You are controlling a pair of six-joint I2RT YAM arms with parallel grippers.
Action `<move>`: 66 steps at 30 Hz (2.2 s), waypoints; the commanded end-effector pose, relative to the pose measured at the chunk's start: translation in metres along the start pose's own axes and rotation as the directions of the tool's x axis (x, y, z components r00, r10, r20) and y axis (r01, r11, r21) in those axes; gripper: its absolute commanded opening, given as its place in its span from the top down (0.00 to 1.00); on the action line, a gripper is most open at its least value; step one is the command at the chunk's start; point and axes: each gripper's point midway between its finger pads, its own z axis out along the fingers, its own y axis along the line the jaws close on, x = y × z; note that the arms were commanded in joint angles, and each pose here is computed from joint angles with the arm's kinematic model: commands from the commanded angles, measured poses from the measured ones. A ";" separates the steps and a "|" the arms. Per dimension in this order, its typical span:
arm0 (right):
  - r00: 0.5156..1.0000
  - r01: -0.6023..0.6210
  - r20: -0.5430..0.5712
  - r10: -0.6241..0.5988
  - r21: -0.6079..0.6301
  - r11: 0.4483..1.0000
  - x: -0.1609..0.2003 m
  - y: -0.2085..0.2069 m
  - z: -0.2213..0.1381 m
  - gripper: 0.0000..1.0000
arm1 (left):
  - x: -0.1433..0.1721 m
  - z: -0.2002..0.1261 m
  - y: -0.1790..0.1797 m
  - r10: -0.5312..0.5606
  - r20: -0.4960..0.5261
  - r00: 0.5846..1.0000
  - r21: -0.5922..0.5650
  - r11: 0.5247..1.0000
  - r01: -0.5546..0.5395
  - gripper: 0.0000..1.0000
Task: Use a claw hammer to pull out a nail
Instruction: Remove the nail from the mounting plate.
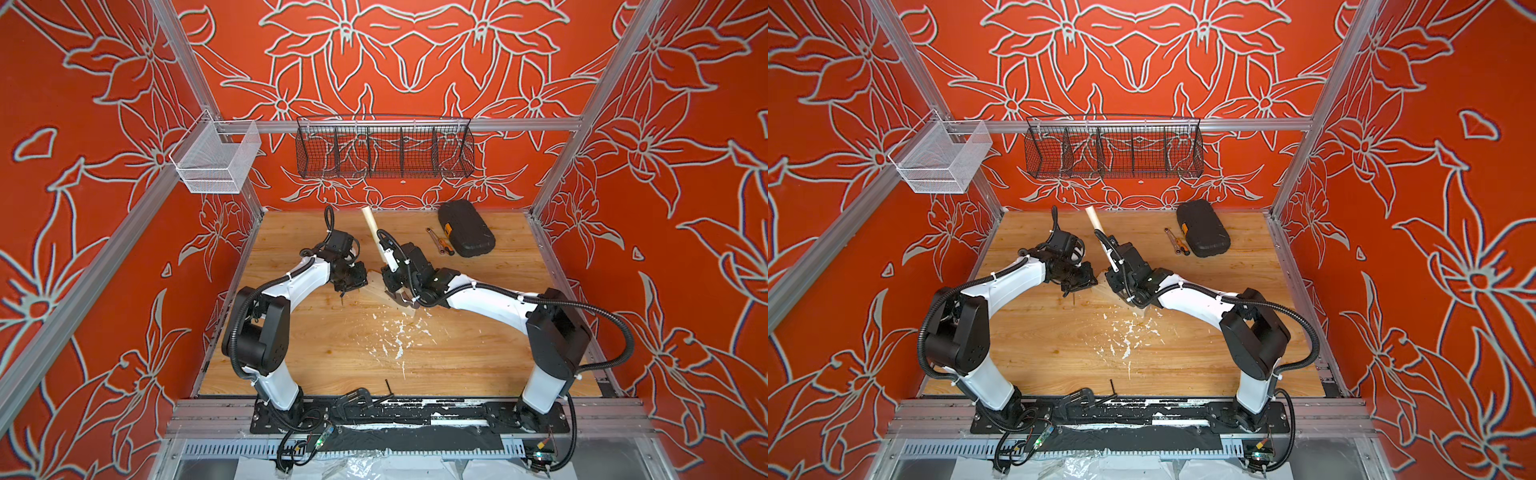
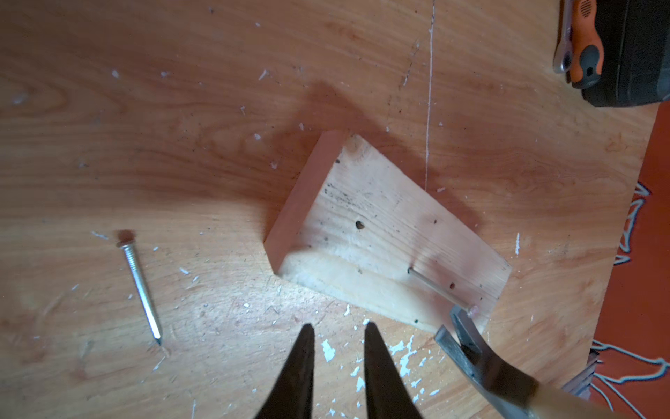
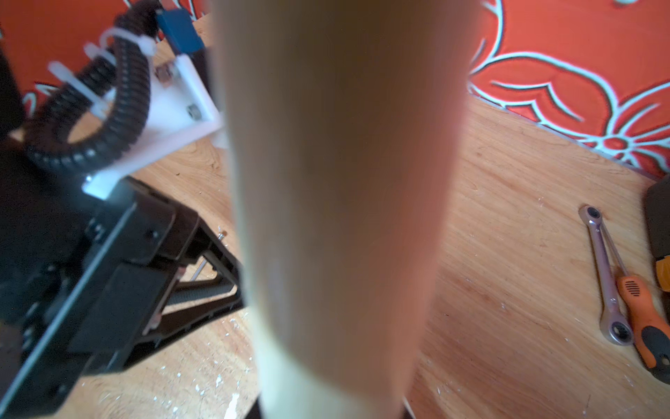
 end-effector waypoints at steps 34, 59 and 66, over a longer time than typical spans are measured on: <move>0.962 -0.042 0.270 0.047 -0.024 0.999 -0.042 -0.005 0.013 1.00 | 0.002 0.049 0.022 -0.060 -0.099 0.993 -0.076 0.996 0.053 0.76; 0.846 -0.060 0.527 0.086 -0.067 0.996 -0.064 -0.010 -0.035 1.00 | 0.015 0.056 0.042 -0.116 -0.125 0.985 -0.162 0.982 0.095 0.77; 0.804 -0.065 0.587 0.095 -0.073 0.995 -0.070 -0.013 -0.052 1.00 | 0.017 0.056 0.046 -0.126 -0.123 0.984 -0.167 0.980 0.105 0.77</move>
